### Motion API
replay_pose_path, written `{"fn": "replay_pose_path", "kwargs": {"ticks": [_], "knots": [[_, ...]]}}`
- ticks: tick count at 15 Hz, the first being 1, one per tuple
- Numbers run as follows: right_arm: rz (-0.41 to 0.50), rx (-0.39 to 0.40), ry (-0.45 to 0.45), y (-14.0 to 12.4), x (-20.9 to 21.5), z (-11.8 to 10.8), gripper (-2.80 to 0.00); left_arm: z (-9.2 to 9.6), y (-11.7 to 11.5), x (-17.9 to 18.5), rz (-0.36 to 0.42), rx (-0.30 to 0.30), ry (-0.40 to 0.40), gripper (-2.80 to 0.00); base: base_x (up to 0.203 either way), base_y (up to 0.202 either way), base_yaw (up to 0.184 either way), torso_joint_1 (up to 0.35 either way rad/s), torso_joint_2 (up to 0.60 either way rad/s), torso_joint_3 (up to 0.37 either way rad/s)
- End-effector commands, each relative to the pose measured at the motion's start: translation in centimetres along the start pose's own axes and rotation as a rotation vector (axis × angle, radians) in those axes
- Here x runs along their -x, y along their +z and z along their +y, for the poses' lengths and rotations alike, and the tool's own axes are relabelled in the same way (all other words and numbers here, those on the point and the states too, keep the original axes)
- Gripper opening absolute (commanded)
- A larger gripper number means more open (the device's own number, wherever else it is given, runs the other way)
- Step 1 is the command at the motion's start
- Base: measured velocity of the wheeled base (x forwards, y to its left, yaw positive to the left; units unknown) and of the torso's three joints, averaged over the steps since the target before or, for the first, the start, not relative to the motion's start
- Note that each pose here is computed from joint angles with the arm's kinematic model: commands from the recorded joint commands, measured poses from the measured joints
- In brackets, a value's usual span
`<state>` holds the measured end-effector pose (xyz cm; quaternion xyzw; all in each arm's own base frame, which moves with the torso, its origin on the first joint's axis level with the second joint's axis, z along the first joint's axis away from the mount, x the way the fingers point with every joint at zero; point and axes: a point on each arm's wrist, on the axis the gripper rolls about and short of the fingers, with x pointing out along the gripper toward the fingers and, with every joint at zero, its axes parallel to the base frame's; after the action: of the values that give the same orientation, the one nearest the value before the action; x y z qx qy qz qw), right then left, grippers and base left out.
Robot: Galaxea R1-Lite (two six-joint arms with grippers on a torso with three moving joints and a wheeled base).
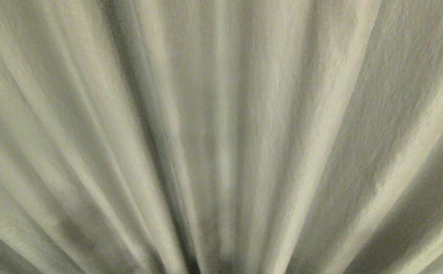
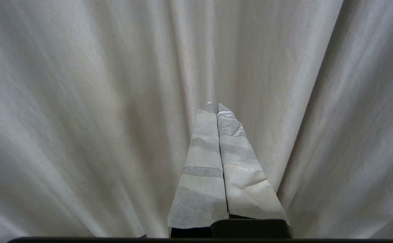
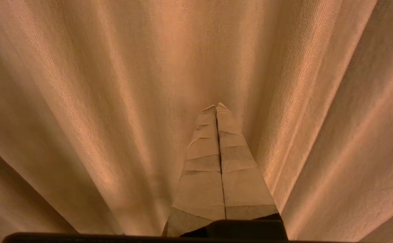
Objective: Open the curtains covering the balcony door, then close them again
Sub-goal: Close the outer curtains on both sides
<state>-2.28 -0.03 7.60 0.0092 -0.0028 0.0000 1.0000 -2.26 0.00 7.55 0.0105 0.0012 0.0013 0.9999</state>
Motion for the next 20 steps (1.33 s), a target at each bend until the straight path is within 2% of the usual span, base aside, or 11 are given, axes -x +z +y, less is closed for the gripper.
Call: {"fn": "replay_pose_path", "kwargs": {"ticks": [1, 20], "knots": [[-0.001, 0.000, 0.000, 0.01, 0.00, 0.00, -2.80, 0.00, -0.01, 0.02, -0.002, -0.002, 0.001, -2.80, 0.000, 0.000, 0.000, 0.000, 0.00, 0.000], [-0.001, 0.000, -0.001, 0.01, 0.00, 0.00, -2.80, -0.01, -0.01, 0.02, -0.002, -0.003, -0.002, -2.80, 0.000, 0.000, 0.000, 0.000, 0.00, 0.000]]}}
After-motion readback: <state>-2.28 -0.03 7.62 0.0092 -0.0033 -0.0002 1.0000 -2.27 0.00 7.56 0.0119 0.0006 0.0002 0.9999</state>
